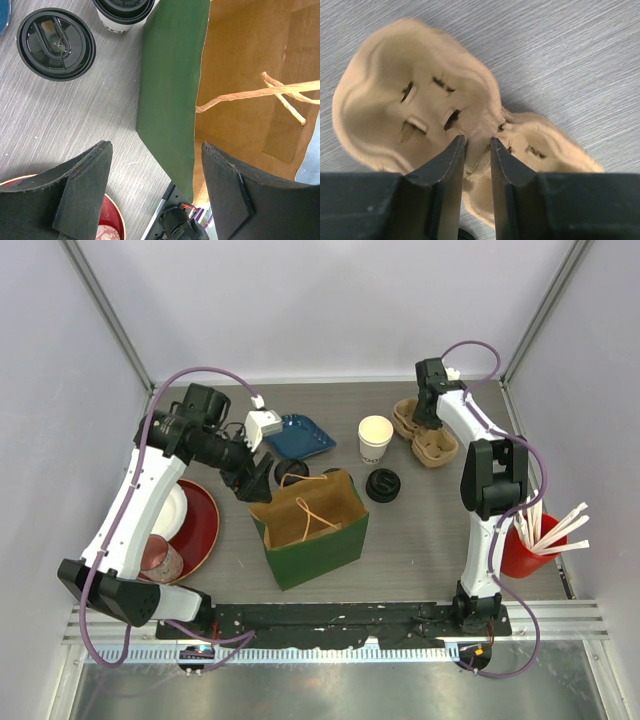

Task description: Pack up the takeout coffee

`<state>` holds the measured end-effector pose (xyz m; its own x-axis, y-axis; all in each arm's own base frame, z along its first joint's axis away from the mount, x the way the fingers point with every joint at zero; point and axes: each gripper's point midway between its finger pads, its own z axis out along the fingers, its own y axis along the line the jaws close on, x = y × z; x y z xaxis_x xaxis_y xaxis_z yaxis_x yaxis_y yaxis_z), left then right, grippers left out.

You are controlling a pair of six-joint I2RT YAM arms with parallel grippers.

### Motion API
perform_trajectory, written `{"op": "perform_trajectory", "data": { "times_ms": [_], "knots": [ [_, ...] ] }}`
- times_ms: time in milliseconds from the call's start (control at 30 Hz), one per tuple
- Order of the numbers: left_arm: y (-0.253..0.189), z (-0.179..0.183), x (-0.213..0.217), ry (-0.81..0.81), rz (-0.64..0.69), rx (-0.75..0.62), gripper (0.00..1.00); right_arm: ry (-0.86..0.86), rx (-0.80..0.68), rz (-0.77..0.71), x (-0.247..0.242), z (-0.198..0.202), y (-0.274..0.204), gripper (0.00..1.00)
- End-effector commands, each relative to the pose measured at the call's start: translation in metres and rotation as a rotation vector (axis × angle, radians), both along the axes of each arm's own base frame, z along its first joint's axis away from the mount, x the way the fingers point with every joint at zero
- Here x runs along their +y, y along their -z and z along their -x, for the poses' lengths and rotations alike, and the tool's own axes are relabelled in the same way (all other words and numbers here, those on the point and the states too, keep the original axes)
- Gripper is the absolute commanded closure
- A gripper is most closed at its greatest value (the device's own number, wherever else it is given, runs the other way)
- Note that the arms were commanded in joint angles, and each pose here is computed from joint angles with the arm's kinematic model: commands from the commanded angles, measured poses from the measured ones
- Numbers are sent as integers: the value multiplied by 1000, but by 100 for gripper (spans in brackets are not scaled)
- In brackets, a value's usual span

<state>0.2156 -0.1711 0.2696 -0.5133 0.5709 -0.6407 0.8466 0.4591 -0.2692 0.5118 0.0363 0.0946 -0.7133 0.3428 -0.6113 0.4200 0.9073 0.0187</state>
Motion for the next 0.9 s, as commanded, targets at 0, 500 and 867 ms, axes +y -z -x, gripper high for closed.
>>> {"op": "perform_trajectory", "data": {
  "times_ms": [0, 500, 867],
  "knots": [
    [-2, 20, 5, 23, -6, 23, 24, 12, -44, 37, -4, -5, -21, 78],
    [-3, 18, 3, 26, -4, 28, 24, -13, -76, 128, -8, 4, -61, 92],
    [-10, 14, 1, 22, 7, 14, 24, -28, -82, 155, -12, 5, -74, 96]
  ]
}}
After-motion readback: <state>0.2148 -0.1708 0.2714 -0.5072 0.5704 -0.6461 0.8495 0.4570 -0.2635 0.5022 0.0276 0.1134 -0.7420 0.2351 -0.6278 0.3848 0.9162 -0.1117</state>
